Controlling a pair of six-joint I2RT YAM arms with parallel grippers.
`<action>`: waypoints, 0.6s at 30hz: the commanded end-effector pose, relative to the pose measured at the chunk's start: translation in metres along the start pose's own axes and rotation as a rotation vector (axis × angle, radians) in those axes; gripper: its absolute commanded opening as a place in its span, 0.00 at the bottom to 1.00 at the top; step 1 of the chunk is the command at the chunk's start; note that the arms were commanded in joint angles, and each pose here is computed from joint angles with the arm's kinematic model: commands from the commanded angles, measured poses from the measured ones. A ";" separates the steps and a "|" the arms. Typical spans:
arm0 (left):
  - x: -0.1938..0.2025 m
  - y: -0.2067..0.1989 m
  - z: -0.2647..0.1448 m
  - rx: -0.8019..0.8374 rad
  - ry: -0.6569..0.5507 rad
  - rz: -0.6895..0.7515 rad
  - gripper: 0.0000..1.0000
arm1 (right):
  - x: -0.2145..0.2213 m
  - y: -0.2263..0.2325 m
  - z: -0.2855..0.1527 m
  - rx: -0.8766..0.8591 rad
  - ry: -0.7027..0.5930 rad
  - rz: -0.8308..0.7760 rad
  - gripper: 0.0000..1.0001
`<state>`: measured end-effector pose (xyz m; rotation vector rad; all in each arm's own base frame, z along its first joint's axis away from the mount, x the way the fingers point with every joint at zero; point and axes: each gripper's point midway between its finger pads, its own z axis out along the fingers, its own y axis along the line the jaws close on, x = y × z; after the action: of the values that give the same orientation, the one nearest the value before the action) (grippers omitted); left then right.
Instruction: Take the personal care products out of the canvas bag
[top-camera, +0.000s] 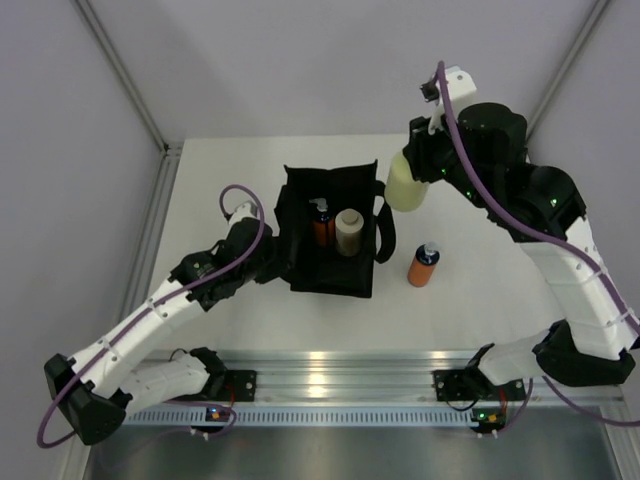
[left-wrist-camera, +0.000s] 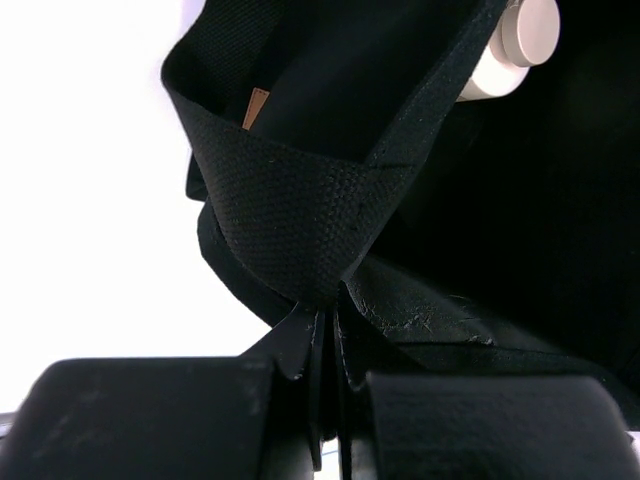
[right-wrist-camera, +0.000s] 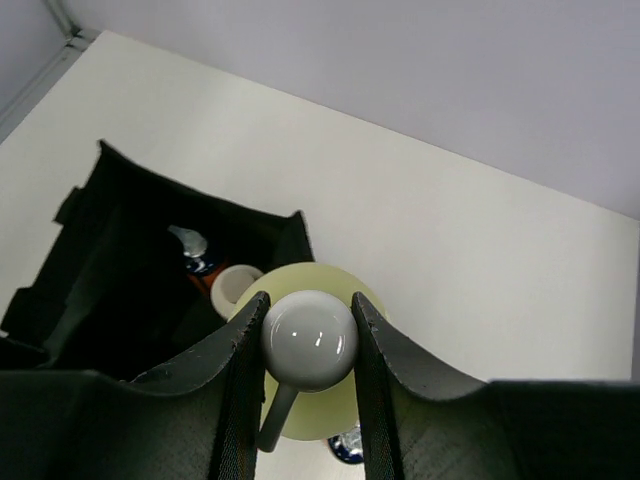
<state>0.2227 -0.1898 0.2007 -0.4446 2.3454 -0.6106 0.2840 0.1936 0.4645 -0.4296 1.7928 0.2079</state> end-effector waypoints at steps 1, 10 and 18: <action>0.001 0.007 0.001 -0.021 -0.013 -0.012 0.00 | -0.042 -0.050 -0.025 0.093 -0.177 0.090 0.00; 0.000 0.006 -0.002 -0.008 -0.014 -0.017 0.00 | 0.001 -0.131 0.006 0.268 -0.112 0.129 0.00; -0.013 -0.002 -0.012 0.022 -0.059 -0.007 0.00 | 0.062 -0.181 0.036 0.383 -0.119 0.192 0.00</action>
<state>0.2208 -0.1871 0.2044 -0.4473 2.3278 -0.6217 0.3561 0.0372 0.3273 -0.0538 2.0742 -0.0472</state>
